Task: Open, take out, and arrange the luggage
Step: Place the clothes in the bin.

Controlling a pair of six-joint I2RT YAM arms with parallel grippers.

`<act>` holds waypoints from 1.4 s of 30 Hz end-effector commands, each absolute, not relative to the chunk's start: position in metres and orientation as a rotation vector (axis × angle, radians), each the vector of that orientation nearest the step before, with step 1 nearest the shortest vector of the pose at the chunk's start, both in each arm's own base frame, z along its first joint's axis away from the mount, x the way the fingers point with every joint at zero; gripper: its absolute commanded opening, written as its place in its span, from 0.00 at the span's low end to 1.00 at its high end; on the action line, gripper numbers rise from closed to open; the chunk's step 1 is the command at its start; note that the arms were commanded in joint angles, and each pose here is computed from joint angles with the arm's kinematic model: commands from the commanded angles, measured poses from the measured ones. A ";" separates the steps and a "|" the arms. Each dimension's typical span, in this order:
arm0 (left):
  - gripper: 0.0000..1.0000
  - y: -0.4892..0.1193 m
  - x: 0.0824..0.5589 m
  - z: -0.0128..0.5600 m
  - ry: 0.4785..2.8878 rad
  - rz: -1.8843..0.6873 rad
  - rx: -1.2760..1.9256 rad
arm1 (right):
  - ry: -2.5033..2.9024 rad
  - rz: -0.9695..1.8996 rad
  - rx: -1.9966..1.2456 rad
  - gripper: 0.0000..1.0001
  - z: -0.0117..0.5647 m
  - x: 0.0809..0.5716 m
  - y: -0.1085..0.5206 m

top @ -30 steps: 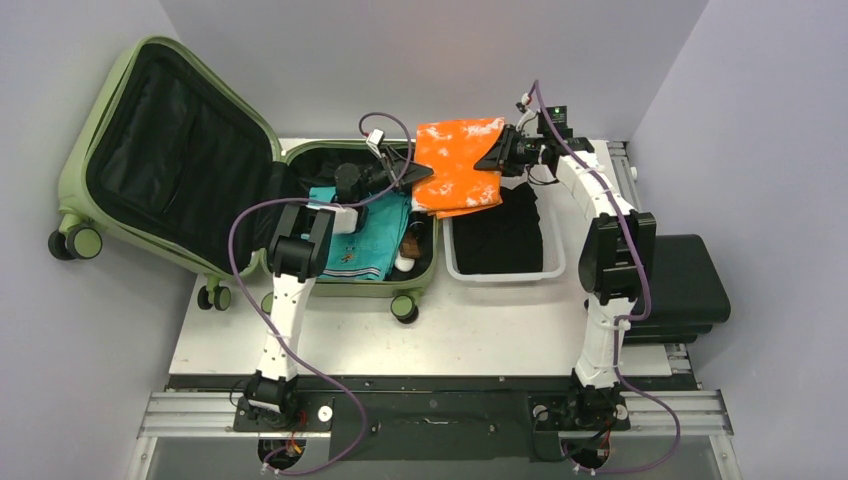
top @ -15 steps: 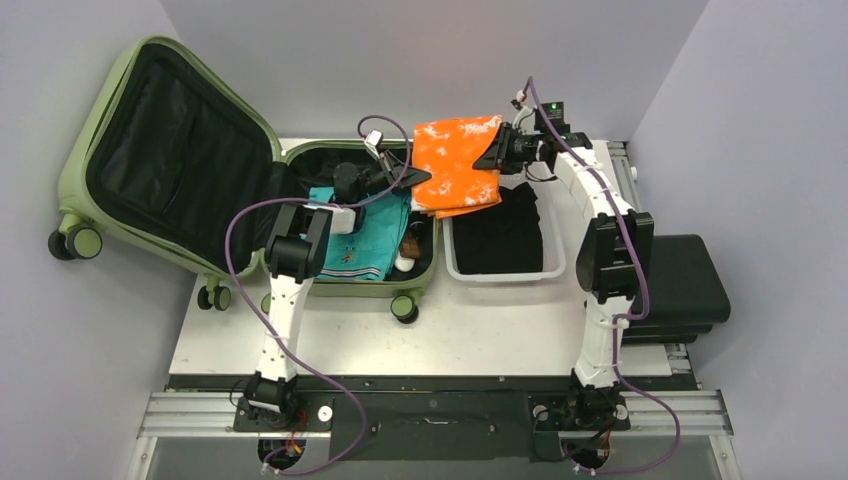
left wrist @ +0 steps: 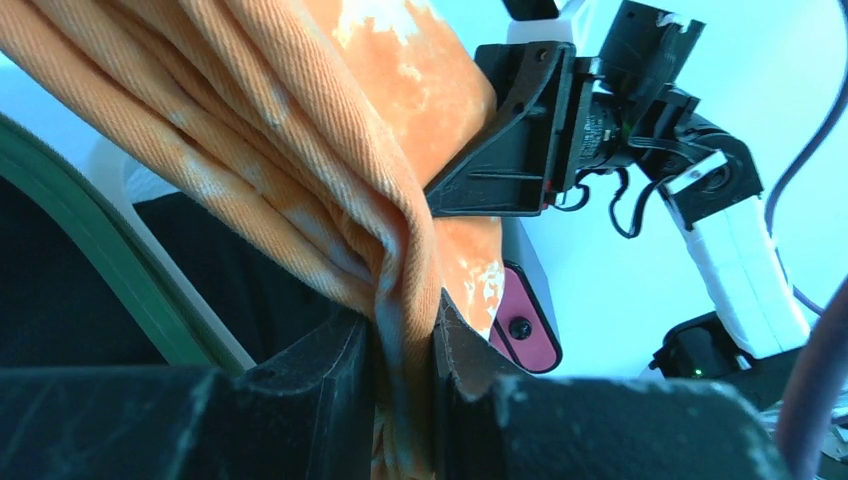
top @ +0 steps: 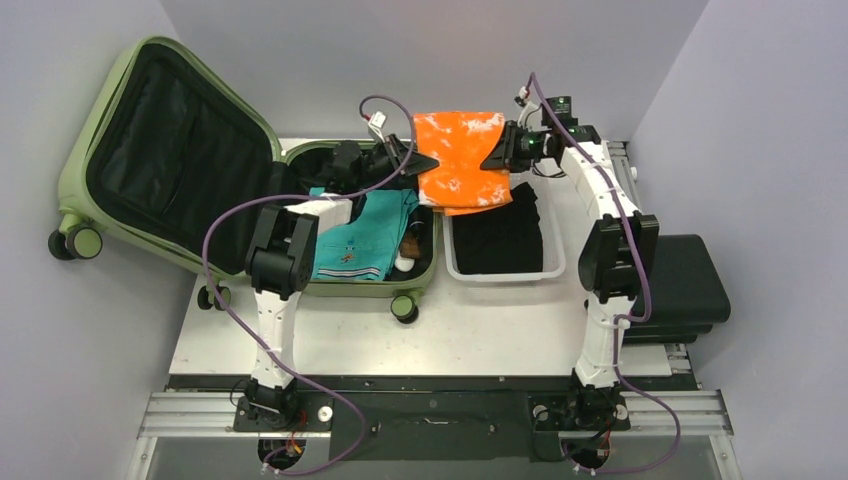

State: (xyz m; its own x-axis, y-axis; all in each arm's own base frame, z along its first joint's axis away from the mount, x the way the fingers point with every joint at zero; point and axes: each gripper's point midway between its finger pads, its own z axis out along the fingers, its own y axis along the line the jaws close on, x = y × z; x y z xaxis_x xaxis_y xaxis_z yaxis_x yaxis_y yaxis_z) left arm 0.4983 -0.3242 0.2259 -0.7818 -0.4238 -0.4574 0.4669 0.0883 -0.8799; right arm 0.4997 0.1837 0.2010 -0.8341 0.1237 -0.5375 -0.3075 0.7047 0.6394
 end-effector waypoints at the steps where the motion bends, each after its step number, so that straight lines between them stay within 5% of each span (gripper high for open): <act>1: 0.00 -0.347 0.474 0.257 1.692 -1.721 0.140 | 2.275 0.952 -0.225 0.00 0.230 0.497 0.168; 17: 0.00 -0.436 0.434 0.192 1.907 -1.741 0.294 | 2.452 0.827 -0.188 0.00 0.167 0.457 0.099; 27: 0.00 -0.450 0.448 0.138 2.019 -1.640 0.338 | 2.531 0.790 -0.178 0.00 0.126 0.459 0.082; 42: 0.00 -0.435 0.429 0.196 1.929 -1.721 0.335 | 2.518 0.831 -0.289 0.00 0.144 0.435 0.111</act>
